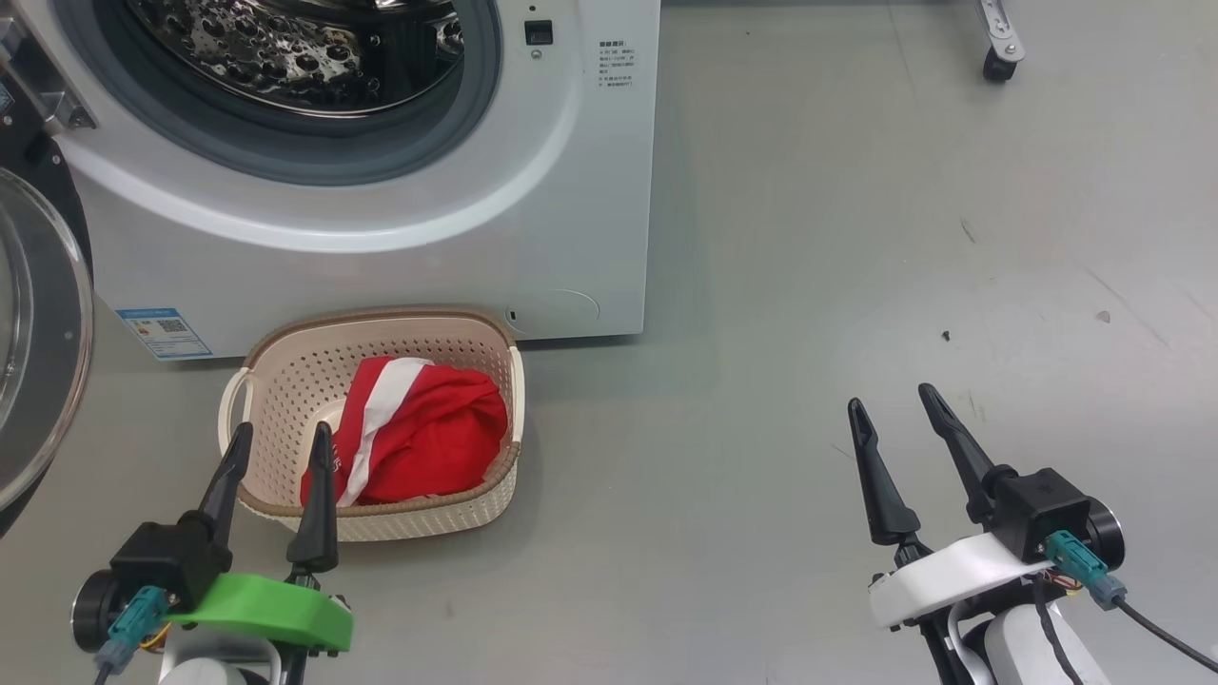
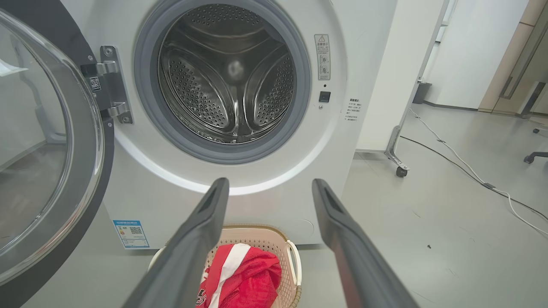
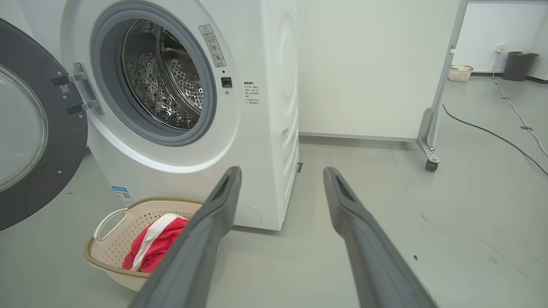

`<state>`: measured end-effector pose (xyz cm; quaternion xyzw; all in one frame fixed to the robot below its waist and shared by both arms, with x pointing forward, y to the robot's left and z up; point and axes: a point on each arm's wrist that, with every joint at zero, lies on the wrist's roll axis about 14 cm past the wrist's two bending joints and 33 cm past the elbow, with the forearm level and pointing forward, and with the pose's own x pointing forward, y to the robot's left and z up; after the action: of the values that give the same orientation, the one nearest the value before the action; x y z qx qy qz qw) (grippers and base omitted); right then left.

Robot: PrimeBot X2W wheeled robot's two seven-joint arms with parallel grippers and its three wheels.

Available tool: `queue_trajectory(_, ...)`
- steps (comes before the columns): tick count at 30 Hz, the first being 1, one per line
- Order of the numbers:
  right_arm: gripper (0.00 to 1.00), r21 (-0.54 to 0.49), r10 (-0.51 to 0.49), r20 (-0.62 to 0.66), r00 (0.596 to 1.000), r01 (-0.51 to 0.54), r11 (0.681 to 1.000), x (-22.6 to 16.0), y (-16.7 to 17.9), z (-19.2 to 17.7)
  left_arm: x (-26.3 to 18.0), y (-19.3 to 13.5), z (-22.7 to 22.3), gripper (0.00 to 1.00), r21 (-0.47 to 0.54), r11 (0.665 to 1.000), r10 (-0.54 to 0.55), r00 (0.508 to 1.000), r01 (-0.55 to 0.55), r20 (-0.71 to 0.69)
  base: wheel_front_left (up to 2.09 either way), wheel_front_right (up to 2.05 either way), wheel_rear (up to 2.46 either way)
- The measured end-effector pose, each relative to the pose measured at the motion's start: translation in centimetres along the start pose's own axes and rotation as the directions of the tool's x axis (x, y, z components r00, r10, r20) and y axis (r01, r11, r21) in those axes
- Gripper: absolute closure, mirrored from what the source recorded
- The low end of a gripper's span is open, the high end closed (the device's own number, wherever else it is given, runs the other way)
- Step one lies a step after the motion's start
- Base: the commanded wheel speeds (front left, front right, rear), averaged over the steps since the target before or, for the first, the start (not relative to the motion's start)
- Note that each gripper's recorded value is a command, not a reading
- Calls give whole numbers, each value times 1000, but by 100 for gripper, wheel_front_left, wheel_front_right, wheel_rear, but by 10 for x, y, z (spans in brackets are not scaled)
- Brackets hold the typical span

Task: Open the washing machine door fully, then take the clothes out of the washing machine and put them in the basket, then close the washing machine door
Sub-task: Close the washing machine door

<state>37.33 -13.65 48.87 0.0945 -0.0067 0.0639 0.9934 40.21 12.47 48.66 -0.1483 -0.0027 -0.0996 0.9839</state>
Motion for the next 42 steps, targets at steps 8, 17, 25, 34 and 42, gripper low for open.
queue_trajectory(8, 0, 1, 1, -7, 1000, -1, 1000, 1, 0, -2, 0, 1, -2, 0, -3, 1000, 2, 1000, -2, -6, -4, 4, 0)
queue_trajectory(17, 0, 3, 1, -12, 1000, -1, 1000, 2, 0, -4, 1, 1, -5, 0, -1, 1000, 3, 1000, -3, -12, 0, 0, 0)
queue_trajectory(25, 0, 8, -1, -10, 1000, 1, 1000, 2, 0, -4, 1, 1, -5, 0, 0, 1000, 2, 1000, -2, -12, 0, 0, 0)
queue_trajectory(34, 0, 7, 3, -7, 1000, -3, 1000, 2, 1, -3, 0, 2, -4, 0, 3, 1000, 4, 1000, -4, -12, 0, 0, 0)
queue_trajectory(42, 0, 9, 11, -13, 1000, -11, 1000, 7, 5, -5, -4, 3, -7, 0, 1, 1000, 9, 1000, -9, -21, 0, 0, 0)
